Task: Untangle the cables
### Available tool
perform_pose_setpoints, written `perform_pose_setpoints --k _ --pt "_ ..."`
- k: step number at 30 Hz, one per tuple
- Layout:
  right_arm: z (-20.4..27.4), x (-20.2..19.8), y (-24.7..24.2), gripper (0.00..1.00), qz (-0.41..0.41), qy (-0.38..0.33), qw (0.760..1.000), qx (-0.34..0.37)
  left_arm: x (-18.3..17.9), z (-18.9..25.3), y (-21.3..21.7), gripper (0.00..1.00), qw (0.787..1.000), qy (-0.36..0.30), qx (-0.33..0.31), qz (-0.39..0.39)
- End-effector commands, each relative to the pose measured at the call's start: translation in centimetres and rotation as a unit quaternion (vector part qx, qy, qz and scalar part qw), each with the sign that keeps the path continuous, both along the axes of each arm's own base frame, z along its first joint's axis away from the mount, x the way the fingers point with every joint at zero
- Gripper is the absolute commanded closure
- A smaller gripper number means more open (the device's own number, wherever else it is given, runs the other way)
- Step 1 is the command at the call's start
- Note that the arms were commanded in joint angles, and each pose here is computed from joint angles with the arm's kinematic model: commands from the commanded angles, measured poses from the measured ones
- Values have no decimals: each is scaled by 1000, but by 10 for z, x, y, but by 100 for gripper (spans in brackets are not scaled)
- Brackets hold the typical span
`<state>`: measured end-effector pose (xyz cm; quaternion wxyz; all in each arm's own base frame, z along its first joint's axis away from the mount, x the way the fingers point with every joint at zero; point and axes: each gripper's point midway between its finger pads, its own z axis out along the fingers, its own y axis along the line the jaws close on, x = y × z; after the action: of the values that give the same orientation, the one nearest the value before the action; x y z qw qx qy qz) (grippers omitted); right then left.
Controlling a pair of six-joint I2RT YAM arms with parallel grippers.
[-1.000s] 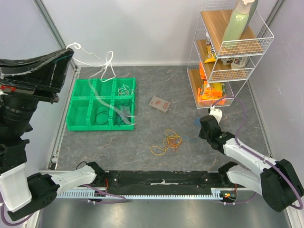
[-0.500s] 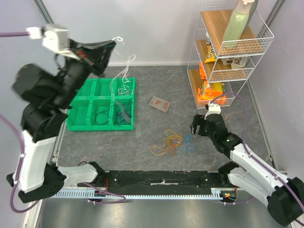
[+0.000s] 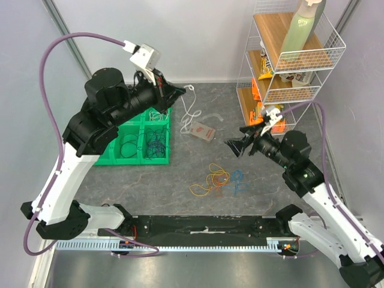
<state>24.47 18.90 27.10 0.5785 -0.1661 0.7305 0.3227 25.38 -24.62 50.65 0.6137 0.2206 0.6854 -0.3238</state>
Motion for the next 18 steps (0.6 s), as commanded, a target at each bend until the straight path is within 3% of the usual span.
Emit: perform_pose_setpoints --k 1,7,13,18 --pt "82 -12 47 8 153 -106 982 40 -24 -39 -28 98 991 87 15 -98" --pt "125 -25 78 7 235 -155 958 63 -38 -58 -39 98 981 131 13 -143" --pt "137 -45 102 8 311 -145 933 106 -47 -62 -42 98 976 138 14 -168" --pt "137 -52 117 8 319 -135 931 119 -47 -63 -43 98 974 150 8 -168"
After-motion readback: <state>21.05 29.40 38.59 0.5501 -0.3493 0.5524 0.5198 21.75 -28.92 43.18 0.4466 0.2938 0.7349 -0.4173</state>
